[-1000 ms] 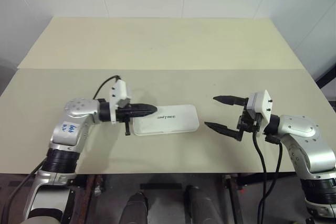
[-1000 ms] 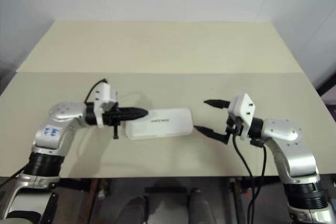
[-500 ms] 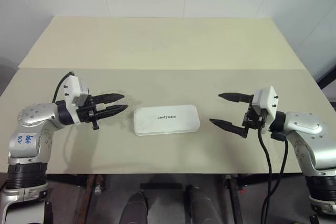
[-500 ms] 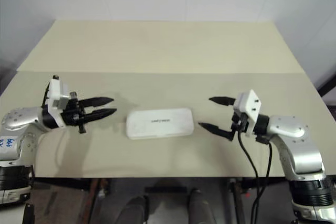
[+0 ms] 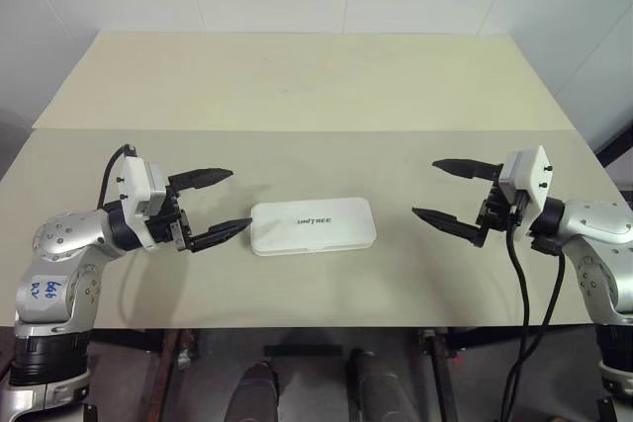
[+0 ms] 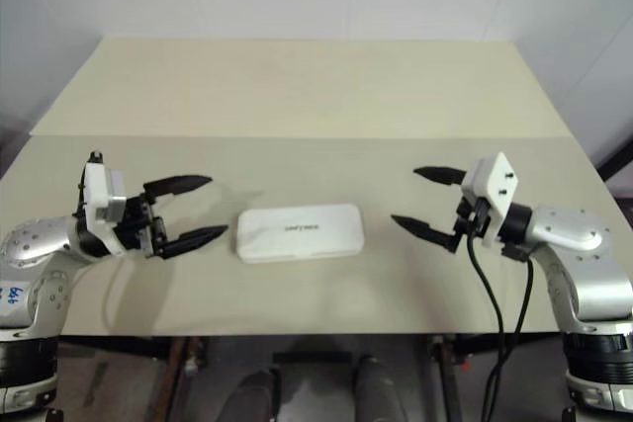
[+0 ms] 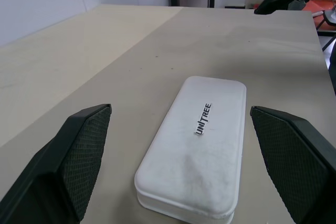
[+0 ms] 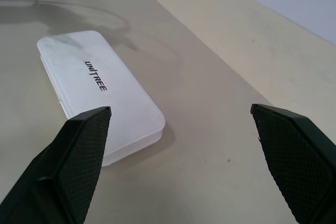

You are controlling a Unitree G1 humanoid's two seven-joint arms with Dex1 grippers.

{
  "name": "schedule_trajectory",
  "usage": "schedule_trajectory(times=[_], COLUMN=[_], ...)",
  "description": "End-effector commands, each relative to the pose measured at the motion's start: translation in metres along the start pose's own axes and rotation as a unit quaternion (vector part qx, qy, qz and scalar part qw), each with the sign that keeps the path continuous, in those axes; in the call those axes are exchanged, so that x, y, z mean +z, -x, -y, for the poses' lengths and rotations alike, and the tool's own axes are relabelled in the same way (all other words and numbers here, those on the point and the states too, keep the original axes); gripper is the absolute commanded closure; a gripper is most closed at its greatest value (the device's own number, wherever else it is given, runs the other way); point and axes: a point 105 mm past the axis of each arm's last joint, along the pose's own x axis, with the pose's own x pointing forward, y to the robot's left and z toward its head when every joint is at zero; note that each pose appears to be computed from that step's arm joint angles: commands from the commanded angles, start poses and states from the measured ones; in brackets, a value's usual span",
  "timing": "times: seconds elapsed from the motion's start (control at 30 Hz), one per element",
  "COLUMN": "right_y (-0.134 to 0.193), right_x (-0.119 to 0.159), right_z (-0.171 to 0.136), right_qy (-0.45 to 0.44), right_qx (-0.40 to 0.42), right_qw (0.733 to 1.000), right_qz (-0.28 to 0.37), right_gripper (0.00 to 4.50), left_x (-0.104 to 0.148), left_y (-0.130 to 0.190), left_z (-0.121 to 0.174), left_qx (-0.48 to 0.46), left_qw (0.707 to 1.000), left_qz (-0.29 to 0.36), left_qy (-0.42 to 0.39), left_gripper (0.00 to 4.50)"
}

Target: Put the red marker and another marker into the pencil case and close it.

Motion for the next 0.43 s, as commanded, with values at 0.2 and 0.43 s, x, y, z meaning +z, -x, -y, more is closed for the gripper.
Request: schedule_trajectory(times=[0.2, 0.43], right_y=[0.014, 0.029], right_x=[0.021, 0.01], right_z=[0.011, 0.016], right_qy=[0.041, 0.034], right_qx=[-0.012, -0.026], right_qw=[0.999, 0.999], right_qz=[0.018, -0.011], right_gripper=[0.0, 0.0], left_x=[0.022, 0.017], left_y=[-0.001, 0.009], left_z=[-0.01, -0.009], left_qx=[0.01, 0.009], left_qw=[0.999, 0.999], left_qz=[0.026, 0.003], left_qy=[-0.046, -0.038], left_gripper=[0.05, 0.05])
